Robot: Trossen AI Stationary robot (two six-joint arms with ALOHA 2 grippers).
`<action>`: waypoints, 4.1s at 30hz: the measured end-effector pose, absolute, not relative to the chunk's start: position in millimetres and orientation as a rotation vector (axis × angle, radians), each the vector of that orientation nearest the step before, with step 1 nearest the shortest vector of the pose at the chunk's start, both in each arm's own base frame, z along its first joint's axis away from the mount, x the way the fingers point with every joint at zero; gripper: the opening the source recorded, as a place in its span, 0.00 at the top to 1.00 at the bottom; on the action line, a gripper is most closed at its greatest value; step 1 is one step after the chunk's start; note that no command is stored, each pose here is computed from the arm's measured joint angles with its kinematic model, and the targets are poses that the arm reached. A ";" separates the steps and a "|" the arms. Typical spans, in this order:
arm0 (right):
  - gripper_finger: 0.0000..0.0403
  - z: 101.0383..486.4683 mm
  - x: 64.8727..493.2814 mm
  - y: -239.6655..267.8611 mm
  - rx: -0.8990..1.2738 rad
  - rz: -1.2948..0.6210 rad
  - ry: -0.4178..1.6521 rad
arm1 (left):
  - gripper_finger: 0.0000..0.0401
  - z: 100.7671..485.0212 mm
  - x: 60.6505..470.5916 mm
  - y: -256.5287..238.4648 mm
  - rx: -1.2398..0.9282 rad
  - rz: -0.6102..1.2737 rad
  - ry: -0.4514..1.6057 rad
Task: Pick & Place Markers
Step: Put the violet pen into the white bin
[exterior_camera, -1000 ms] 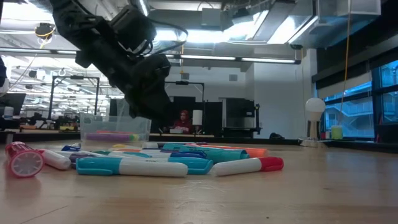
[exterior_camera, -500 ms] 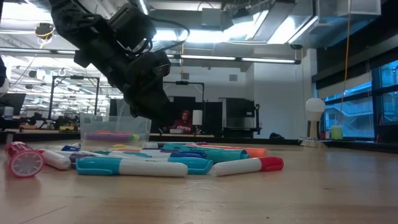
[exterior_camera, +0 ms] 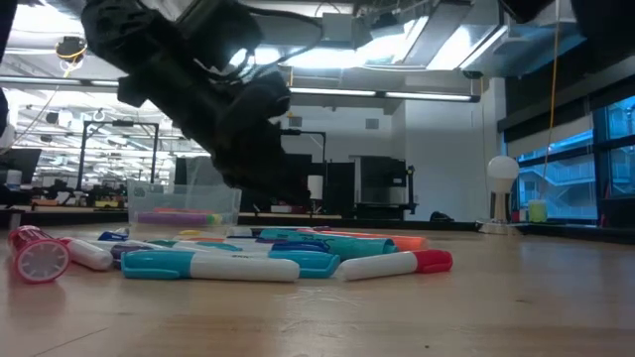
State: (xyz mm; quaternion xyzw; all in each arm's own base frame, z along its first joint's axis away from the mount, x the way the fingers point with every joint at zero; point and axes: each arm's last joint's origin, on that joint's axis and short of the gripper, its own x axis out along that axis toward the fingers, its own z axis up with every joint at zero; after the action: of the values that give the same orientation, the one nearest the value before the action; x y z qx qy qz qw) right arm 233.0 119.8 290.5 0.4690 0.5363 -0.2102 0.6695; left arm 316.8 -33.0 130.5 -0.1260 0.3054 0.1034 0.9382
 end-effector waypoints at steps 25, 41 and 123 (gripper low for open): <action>0.66 294.0 258.7 69.6 0.695 -0.265 1.101 | 0.83 109.2 335.2 -12.2 -0.418 0.417 0.841; 0.70 267.1 280.5 -38.0 0.558 -0.438 0.801 | 0.84 181.3 313.2 12.4 -0.920 0.631 0.578; 0.84 270.4 310.4 -52.3 0.807 -0.025 0.065 | 0.79 270.8 331.2 20.7 -0.880 0.558 -0.428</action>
State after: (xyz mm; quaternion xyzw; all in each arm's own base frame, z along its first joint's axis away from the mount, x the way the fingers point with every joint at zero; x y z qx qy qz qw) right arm 310.4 -52.3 270.4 0.3925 0.0315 -0.0121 0.9191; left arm 331.2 20.7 270.8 -0.4169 -0.2028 0.2646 0.8456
